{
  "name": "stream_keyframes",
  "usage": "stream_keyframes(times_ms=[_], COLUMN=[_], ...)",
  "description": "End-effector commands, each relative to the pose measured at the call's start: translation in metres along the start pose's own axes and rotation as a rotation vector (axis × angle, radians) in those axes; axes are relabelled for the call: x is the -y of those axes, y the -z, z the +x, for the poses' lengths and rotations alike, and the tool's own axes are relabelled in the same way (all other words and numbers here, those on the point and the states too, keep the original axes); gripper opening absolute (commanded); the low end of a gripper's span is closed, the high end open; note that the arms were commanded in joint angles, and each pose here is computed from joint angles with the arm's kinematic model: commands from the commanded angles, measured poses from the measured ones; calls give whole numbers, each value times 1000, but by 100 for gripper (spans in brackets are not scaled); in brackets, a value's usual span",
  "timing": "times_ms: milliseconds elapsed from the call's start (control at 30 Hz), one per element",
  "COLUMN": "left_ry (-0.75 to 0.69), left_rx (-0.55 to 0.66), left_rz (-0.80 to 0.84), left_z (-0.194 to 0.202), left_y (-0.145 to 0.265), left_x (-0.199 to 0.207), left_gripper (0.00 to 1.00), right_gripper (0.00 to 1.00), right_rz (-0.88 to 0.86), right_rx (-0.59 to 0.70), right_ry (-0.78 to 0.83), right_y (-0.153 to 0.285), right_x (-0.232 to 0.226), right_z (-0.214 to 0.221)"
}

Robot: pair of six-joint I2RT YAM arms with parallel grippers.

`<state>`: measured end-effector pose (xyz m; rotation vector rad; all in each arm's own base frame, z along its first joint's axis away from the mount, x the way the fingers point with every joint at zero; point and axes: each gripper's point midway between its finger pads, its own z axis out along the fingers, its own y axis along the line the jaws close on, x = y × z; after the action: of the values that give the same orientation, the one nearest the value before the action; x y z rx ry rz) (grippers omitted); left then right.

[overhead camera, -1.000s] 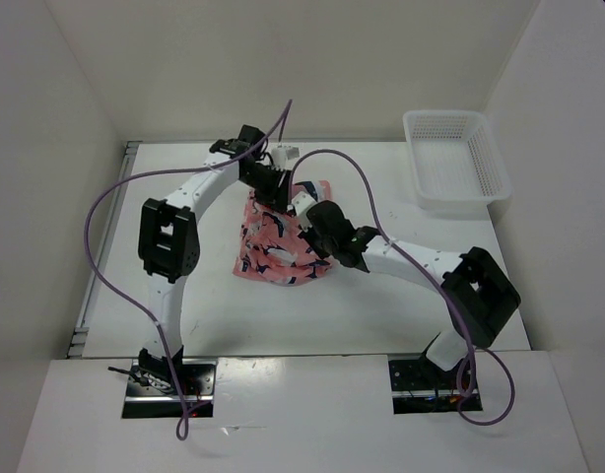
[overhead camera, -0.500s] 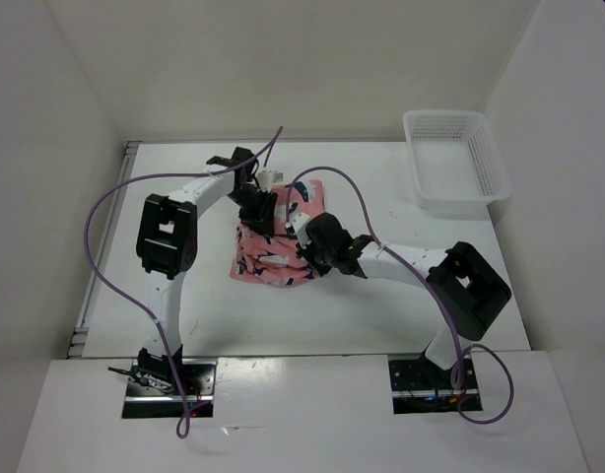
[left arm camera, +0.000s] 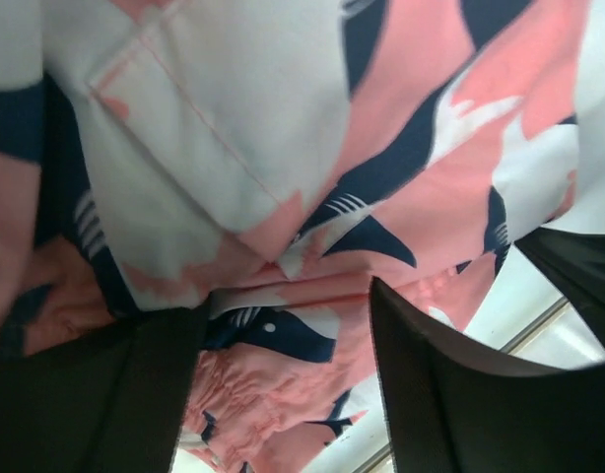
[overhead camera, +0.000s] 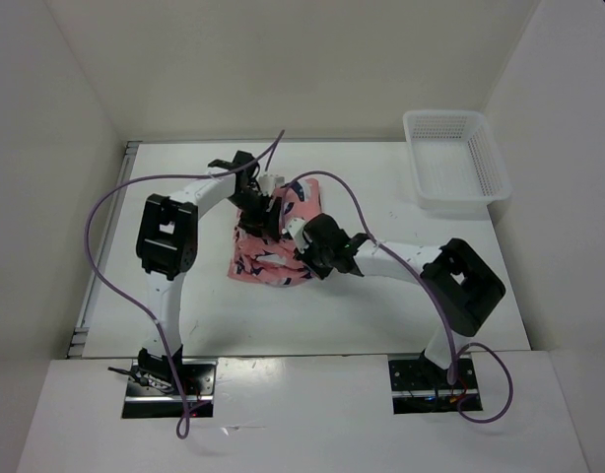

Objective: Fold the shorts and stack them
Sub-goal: Fold the shorts

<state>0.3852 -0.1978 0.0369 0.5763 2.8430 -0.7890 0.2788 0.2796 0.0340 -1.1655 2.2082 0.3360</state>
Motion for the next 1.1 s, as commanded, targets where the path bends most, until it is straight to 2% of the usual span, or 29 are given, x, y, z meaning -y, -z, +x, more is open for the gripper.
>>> stream_keyframes(times_ms=[0,100,233,333,500,600,633,833,967,1067], left_ry=[-74,-121,-171,-141,-77,-106,-100,-102,-66,-48], left_rx=[141,240,328,278,154,132,103,86,10,-35], left_rz=[3,4,-12,-8,-39,-53,-75,-91,-218,-248], left_z=[-38,-56,-55,-27,31,45,56,59,80,98], left_y=[47,84,129,130,102,80,71,51,35,29], left_x=[20,36,61,64,49,50,44,34,1,-9], left_gripper=[77,92,93,90,75,69,69,67,66,66], right_gripper=[5,5,5,5,5,5,5,5,5,5], right_rz=[70,193,257,255,383,439,450,479,482,491], right_rx=[116,178,233,224,216,221,213,184,186,184], right_ry=[58,112,131,132,192,151,140,134,143,141], right_y=[31,64,97,105,130,144,143,148,149,151], right_x=[16,41,51,49,72,99,105,115,114,115], right_z=[-55,-93,-111,-103,-96,-92,-87,-57,-53,-50])
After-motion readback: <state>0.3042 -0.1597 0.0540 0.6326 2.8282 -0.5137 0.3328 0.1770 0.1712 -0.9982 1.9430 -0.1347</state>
